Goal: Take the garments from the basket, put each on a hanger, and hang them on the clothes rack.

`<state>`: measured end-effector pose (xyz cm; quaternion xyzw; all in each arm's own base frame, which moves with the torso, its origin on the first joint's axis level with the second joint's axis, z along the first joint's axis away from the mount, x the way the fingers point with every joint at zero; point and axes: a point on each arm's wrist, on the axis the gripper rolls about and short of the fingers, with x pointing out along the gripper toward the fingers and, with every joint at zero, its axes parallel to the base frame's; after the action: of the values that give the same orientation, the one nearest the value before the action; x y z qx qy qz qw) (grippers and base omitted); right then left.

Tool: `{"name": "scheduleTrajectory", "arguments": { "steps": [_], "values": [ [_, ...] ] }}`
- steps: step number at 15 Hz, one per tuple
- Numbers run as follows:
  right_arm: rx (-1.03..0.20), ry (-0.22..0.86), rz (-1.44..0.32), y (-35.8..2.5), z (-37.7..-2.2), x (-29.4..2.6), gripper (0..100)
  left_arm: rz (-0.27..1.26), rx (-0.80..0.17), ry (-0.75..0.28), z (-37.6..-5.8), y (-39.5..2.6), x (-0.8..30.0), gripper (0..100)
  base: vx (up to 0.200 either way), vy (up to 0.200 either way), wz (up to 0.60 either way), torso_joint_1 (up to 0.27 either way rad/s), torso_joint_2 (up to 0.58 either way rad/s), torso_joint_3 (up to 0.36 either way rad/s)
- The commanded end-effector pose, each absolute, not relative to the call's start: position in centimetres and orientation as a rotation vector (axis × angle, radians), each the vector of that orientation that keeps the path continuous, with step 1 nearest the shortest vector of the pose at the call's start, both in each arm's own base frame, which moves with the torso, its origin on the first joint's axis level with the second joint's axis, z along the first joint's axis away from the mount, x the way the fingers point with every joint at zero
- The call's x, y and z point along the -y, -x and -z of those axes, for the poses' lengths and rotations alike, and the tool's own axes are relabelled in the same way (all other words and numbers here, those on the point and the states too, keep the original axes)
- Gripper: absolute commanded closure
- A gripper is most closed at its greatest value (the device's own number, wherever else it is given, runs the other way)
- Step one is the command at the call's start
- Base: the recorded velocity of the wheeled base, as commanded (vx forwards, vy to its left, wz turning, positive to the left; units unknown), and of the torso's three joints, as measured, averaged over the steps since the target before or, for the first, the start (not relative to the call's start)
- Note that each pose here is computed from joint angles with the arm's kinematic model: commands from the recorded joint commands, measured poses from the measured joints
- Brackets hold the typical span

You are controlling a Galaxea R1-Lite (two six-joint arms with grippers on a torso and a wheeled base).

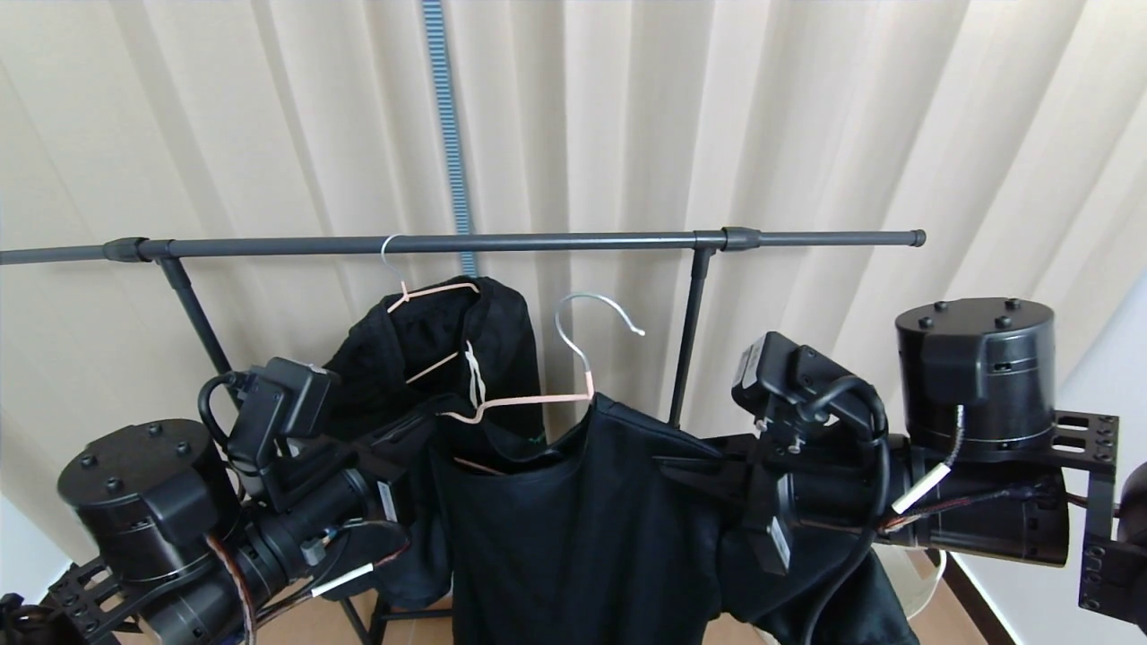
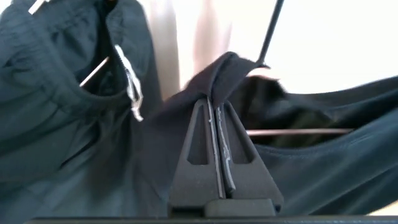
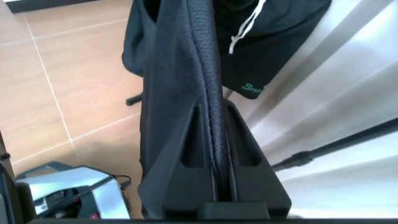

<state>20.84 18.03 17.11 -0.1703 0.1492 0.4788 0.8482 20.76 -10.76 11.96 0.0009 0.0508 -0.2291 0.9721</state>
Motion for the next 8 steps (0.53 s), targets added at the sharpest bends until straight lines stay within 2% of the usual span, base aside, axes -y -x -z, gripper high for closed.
{"name": "scheduleTrajectory", "arguments": {
  "steps": [1,8],
  "values": [
    [-0.359,0.360,-1.048,-21.07,-15.86,-18.92,100,0.476,-0.100,-0.002,-12.04,-20.44,10.96,100,0.000,0.000,0.00,0.000,0.00,0.000],
    [-0.373,0.300,-1.067,-21.42,-15.15,-19.31,100,0.468,-0.091,0.000,-12.34,-20.51,10.83,100,0.000,0.000,0.00,0.000,0.00,0.000]
  ]
}}
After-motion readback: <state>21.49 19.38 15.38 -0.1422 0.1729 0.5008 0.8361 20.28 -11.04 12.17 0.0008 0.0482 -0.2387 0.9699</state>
